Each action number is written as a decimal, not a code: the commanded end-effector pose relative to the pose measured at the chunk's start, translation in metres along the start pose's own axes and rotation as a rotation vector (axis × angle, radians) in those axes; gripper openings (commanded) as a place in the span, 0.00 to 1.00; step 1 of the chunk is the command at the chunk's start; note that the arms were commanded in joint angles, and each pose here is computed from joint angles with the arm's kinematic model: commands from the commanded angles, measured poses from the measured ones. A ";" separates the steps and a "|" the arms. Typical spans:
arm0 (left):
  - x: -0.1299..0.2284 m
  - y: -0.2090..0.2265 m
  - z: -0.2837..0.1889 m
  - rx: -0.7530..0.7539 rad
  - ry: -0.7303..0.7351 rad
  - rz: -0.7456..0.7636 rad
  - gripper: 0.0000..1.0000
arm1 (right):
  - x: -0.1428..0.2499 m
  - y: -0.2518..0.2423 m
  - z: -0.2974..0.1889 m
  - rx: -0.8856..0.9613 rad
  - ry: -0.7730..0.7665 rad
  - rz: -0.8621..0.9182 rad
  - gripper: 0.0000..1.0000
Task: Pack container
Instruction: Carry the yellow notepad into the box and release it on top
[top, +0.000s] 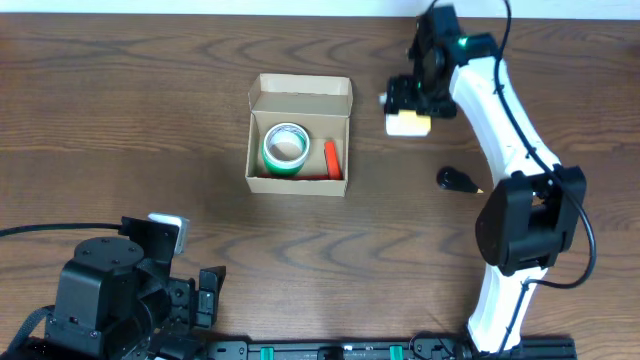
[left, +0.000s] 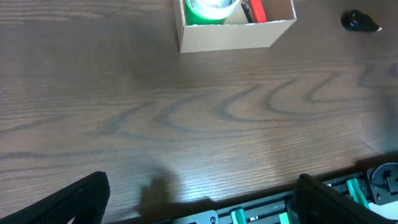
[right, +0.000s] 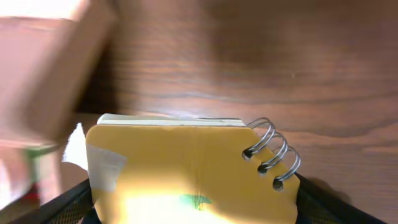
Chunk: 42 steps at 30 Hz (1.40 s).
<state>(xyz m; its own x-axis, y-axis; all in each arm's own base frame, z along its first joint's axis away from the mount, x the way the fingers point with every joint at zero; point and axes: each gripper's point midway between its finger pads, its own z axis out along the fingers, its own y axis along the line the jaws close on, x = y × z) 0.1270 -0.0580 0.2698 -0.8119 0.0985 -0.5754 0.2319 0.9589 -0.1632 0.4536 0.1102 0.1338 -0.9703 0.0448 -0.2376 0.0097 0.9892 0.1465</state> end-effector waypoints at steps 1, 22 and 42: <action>0.001 -0.001 0.000 0.003 0.005 -0.003 0.95 | -0.008 0.048 -0.027 -0.067 -0.049 -0.068 0.80; 0.001 -0.001 0.000 0.003 0.005 -0.003 0.95 | 0.071 0.228 -0.004 -0.108 -0.054 -0.139 0.78; 0.001 -0.001 0.000 0.003 0.005 -0.003 0.95 | 0.065 0.227 0.044 -0.014 -0.087 -0.118 0.99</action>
<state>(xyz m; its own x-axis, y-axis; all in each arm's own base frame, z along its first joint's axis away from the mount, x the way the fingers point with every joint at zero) 0.1271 -0.0580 0.2699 -0.8117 0.0984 -0.5757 0.2320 0.9589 -0.1632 0.3984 0.3471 0.1225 -0.9408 -0.0634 -0.3331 -0.1245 0.9783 0.1654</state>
